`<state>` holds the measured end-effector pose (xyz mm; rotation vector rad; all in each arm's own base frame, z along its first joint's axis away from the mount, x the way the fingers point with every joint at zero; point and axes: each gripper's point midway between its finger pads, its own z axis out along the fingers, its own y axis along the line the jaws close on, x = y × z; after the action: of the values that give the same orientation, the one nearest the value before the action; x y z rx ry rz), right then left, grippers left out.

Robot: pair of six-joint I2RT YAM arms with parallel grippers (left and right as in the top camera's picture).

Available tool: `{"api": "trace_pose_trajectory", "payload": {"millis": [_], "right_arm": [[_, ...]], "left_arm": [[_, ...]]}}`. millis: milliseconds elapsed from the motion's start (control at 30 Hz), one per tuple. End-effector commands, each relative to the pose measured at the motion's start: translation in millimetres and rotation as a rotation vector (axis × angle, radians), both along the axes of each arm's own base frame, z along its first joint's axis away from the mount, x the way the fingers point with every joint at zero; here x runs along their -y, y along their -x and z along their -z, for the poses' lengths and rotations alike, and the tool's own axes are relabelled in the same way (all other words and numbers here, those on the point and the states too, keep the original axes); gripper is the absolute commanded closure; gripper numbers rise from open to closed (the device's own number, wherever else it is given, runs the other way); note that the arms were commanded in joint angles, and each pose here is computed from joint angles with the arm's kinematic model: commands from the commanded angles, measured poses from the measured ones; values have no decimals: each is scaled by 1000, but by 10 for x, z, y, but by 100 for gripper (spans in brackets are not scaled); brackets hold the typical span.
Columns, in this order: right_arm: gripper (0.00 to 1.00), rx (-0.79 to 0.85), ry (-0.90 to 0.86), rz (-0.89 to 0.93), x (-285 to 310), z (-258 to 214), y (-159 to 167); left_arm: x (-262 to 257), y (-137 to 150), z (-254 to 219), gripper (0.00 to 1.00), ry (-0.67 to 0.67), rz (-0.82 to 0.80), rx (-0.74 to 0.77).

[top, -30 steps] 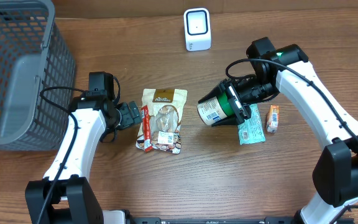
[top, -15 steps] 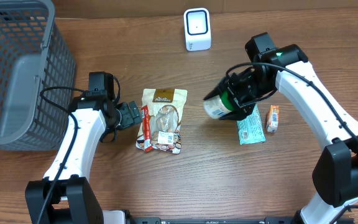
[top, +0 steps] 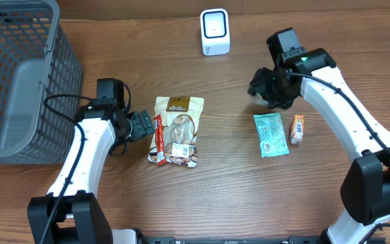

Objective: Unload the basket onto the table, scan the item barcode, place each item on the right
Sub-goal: 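Carry the green jar up toward the white barcode scanner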

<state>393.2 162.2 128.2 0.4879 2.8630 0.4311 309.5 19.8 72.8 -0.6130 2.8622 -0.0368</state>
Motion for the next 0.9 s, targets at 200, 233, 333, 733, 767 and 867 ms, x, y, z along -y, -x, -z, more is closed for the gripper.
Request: {"api": "trace_pose_trajectory", "payload": {"millis": [200,233,333,733,767,867], "right_arm": [[96,288,36,-233,-150,-721,-380],[96,300,39,-251,-178,-824,-367],[96,344,46,-310,-268,-1075,-344],[96,541,63,-389,-599,-1236,-695],[96,562,58,-390,-645,-1232,-753],[96,610,51,-380,-731,-1228,-900]], "left_arm": [[3,-50,-58,0,-1,-6,20],[3,-49,-57,0,-1,-6,20],[2,-50,-58,0,-2,-6,20],[3,-51,-59,0,-1,-6,21],[3,-50,-58,0,-1,-6,20],[3,-50,-58,0,-1,-6,20]]}}
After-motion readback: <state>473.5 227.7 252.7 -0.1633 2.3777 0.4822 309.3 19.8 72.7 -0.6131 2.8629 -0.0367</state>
